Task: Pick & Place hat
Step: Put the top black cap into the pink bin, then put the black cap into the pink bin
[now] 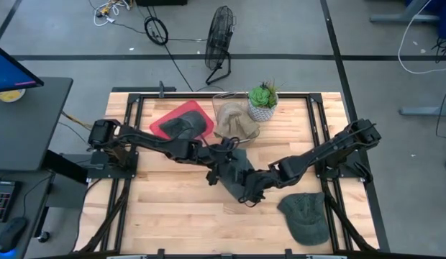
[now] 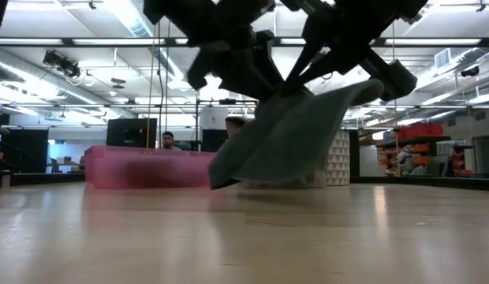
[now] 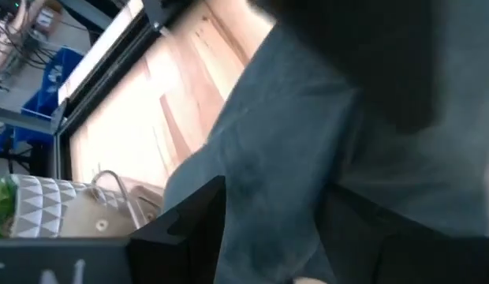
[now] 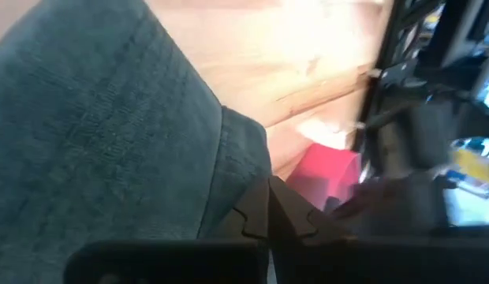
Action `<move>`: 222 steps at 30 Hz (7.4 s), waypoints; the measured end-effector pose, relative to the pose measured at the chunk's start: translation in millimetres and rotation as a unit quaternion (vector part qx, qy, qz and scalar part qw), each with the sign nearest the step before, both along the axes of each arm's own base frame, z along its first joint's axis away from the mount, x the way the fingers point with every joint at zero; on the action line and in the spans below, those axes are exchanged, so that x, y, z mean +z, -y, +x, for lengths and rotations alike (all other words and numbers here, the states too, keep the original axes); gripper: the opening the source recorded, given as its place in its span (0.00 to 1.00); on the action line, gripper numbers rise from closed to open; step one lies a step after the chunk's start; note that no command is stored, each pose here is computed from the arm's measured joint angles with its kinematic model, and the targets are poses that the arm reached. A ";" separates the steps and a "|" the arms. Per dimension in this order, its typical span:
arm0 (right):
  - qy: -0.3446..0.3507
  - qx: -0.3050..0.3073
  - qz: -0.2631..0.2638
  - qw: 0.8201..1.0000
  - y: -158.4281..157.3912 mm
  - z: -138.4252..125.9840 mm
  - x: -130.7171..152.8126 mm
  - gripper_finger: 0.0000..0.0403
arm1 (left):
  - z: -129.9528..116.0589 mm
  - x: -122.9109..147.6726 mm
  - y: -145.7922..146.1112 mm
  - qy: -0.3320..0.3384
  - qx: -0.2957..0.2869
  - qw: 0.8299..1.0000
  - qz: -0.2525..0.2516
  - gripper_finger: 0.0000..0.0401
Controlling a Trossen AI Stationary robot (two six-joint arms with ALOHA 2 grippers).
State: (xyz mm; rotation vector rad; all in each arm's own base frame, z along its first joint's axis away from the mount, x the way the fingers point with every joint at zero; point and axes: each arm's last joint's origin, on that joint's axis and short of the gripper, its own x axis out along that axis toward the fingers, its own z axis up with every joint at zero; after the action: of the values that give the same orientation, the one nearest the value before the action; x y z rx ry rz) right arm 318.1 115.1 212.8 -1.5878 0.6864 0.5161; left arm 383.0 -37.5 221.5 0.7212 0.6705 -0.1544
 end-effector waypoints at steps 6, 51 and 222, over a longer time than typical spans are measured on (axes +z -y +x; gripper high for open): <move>0.010 0.000 0.006 1.000 -1.5 1.0 1.4 0.00 | 1.3 -8.4 -5.1 -0.018 0.010 1.000 0.000 0.35; 0.075 -0.386 0.358 0.847 -1.0 -5.2 -3.0 0.34 | -141.3 121.3 -83.0 0.046 0.681 0.707 -0.185 0.03; -0.061 -0.033 0.111 0.991 -31.5 -15.8 11.9 0.09 | 7.8 -16.0 7.2 -0.082 0.180 0.944 -0.265 0.06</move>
State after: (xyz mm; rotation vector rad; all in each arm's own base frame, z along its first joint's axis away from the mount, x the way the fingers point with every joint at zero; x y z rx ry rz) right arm 302.3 146.6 224.7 -1.3299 0.7454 0.6224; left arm 390.8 -44.6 205.5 0.0610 0.8624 -0.0530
